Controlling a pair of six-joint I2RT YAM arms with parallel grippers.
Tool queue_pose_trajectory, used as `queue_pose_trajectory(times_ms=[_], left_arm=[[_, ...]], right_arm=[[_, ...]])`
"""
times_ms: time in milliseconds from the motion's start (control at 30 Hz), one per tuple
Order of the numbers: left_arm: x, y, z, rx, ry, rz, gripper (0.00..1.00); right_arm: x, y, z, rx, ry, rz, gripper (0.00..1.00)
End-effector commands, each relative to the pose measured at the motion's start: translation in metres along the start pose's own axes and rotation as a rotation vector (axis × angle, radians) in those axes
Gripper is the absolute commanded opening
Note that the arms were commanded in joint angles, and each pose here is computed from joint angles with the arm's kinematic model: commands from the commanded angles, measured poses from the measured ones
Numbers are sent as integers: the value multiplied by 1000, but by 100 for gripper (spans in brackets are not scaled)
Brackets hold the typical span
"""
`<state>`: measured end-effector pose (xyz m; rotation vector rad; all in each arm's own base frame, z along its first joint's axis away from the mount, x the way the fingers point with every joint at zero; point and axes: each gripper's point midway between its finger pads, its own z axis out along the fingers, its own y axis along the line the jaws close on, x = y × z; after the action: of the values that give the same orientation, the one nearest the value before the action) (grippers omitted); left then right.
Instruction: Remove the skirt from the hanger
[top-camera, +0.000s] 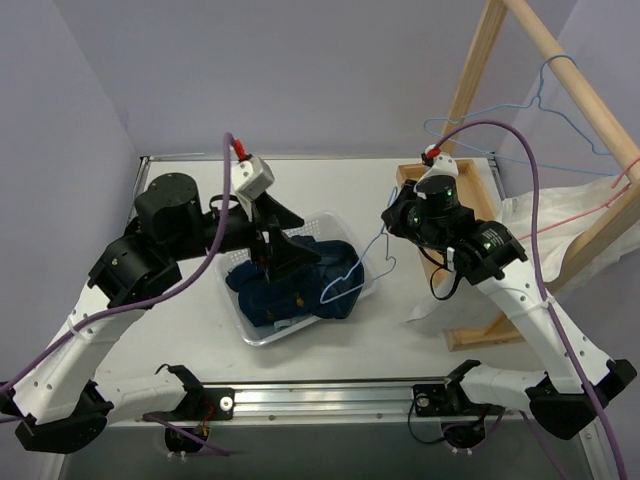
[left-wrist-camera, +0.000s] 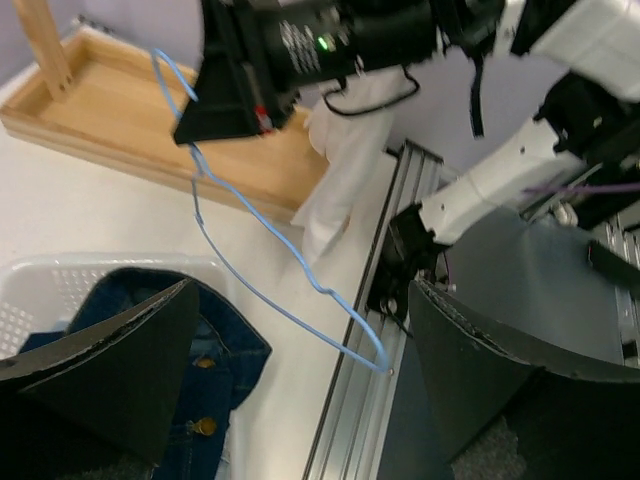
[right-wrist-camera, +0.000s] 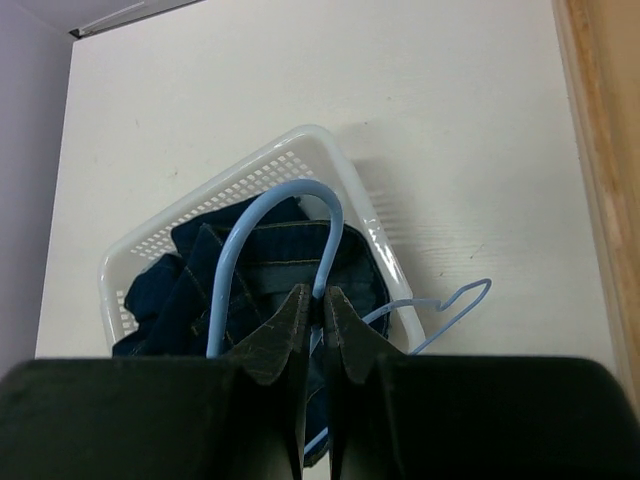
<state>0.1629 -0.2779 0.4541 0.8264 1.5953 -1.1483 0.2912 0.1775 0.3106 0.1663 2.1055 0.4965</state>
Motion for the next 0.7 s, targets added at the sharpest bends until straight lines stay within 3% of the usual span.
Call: queue_pose_trajectory(times_ms=[0,133,667], left_arm=[[26,-8,0,1,124,78,94],[46,-2,6,-39,208,92,94],[86,15,45,-92,313,56,93]], right_arm=[[-23,1,4,15,-44,19,0],[-30,1,16,10,-30,31,0],[-42,9,9,-80,-23,54,0]])
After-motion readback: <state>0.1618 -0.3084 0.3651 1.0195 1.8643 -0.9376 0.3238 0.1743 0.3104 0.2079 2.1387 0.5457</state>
